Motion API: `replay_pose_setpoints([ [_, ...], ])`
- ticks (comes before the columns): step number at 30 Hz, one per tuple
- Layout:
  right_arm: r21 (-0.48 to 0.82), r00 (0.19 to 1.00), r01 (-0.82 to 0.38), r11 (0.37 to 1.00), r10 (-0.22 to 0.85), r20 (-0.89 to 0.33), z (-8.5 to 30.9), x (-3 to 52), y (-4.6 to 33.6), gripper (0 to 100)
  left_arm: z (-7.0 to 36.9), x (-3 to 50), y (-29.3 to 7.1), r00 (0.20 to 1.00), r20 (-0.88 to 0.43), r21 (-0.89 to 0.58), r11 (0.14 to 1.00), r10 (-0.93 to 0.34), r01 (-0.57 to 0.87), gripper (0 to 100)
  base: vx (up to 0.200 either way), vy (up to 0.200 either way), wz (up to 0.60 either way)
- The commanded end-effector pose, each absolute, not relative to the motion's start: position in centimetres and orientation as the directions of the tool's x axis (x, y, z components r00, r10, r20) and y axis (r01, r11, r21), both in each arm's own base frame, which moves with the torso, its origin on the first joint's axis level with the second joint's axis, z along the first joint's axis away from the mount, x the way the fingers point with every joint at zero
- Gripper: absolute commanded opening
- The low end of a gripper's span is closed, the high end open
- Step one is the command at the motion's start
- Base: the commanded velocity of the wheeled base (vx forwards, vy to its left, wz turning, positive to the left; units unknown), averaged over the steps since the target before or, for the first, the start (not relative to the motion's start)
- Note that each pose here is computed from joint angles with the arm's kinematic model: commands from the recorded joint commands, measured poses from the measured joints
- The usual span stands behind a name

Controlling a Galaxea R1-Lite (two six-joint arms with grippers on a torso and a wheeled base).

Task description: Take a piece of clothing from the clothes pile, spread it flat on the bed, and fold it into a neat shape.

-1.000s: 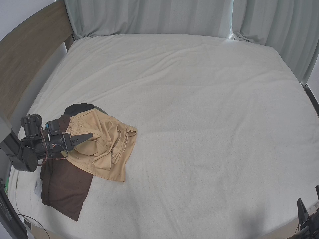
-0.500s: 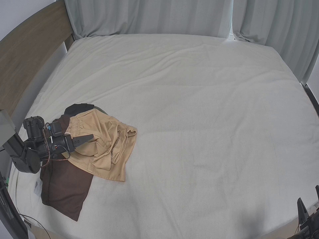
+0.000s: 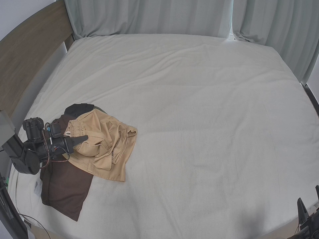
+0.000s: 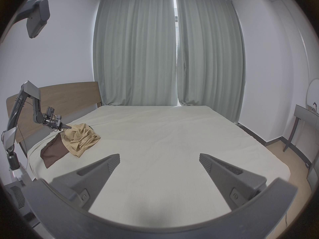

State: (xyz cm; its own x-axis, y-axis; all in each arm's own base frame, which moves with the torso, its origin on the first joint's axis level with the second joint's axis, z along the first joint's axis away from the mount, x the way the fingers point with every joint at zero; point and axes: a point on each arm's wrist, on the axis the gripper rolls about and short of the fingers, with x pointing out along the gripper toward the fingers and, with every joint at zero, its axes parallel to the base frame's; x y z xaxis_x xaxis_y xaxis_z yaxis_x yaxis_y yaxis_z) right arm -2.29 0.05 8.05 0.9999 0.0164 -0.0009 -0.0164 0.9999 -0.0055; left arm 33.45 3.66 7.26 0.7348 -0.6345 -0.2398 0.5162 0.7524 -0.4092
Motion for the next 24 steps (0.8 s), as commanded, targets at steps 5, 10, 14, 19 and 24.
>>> replay_pose_setpoints([
  [5, -0.006, 1.0, -0.017, 1.0, 0.017, -0.008, 7.5, -2.2, 0.1, 100, 8.0, 32.7, 3.4, 0.734, -0.232, -0.408, 0.749, -0.638, 0.522, 0, 0.0, 0.0, 0.0],
  [10, -0.006, 1.0, -0.017, 1.0, 0.017, -0.009, 7.5, -2.2, 0.1, 100, 8.8, 31.9, 3.1, 0.734, -0.223, -0.441, 0.738, -0.641, 0.511, 0, 0.0, 0.0, 0.0],
  [14, -0.006, 1.0, -0.017, 1.0, 0.017, -0.009, 7.5, -2.2, 0.1, 100, 10.6, 31.2, 3.0, 0.746, -0.186, -0.501, 0.715, -0.64, 0.488, 0, 0.0, 0.0, 0.0],
  [19, -0.006, 1.0, -0.017, 1.0, 0.017, -0.008, 7.5, -2.2, 0.1, 100, 11.8, 30.3, 2.8, 0.751, -0.168, -0.522, 0.704, -0.639, 0.482, 0, 0.0, 0.0, 0.0],
  [24, -0.006, 1.0, -0.017, 1.0, 0.017, -0.008, 7.6, -2.2, 0.1, 100, 11.5, 29.6, 2.8, 0.752, -0.18, -0.529, 0.706, -0.634, 0.47, 0, 0.0, 0.0, 0.0],
])
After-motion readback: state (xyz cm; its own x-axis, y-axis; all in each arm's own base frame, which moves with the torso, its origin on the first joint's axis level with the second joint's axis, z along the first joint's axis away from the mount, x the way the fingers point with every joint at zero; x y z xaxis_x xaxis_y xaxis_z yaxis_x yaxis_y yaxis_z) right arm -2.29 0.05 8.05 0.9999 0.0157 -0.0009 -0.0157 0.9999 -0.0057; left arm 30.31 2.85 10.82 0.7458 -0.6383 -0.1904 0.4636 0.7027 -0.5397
